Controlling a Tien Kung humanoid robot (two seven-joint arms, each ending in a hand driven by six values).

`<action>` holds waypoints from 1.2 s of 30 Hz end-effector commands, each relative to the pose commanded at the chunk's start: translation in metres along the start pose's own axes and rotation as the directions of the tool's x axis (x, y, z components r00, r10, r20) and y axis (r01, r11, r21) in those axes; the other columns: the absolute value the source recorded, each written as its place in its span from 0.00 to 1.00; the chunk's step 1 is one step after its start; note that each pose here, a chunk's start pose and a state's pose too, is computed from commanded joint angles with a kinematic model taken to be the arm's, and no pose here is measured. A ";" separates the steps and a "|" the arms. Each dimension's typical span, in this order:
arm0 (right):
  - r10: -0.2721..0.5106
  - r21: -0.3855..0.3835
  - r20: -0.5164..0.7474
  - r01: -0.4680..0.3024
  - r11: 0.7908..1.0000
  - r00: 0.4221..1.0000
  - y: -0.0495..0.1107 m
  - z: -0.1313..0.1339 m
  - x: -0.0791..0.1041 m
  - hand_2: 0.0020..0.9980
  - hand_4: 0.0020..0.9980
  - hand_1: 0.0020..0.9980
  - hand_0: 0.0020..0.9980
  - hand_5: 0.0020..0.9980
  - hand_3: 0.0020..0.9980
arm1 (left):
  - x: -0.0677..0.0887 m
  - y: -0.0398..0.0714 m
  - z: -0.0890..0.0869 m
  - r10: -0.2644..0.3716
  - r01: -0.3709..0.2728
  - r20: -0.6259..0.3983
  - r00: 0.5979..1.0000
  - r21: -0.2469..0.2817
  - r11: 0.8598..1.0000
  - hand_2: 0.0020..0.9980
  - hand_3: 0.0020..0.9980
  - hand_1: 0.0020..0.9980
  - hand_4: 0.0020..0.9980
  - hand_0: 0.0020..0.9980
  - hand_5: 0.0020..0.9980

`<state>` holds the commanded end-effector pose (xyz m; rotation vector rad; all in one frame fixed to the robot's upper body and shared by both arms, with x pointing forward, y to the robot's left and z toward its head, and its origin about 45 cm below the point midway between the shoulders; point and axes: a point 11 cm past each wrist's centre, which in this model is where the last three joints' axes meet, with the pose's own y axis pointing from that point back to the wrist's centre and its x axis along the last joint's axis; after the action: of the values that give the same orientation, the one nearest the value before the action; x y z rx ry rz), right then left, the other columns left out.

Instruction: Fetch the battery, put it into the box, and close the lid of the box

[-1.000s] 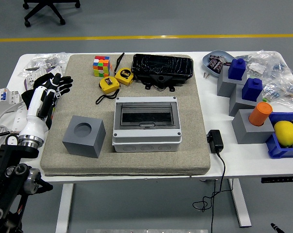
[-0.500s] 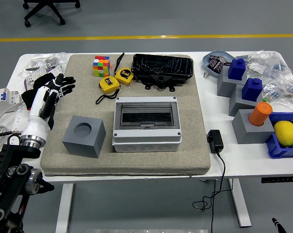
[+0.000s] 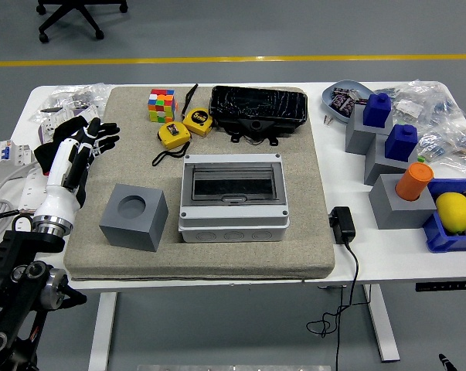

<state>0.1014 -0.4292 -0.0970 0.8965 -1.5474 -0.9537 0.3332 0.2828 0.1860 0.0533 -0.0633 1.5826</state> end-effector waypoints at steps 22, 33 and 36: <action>-0.043 -0.036 -0.006 0.043 0.998 0.999 0.000 0.003 -0.002 0.99 0.95 1.00 1.00 1.00 0.99 | -0.003 0.000 -0.001 -0.010 0.010 0.005 1.000 0.006 1.000 0.69 0.66 0.71 1.00 0.73 1.00; -0.096 0.031 -0.123 0.100 0.994 0.988 0.000 -0.003 -0.005 1.00 1.00 1.00 1.00 0.69 1.00 | -0.003 0.000 -0.001 -0.008 0.008 0.004 1.000 0.005 1.000 0.68 0.66 0.70 1.00 0.73 1.00; -0.093 0.050 -0.086 0.098 0.994 0.992 0.000 -0.005 -0.005 1.00 1.00 1.00 1.00 0.69 1.00 | -0.003 0.000 -0.001 -0.006 0.006 0.002 1.000 0.006 1.000 0.68 0.66 0.70 1.00 0.73 1.00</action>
<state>0.1076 -0.4253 -0.0982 1.0435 -1.4761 -0.9343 0.3330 0.2802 0.1845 0.0591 -0.0599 1.5772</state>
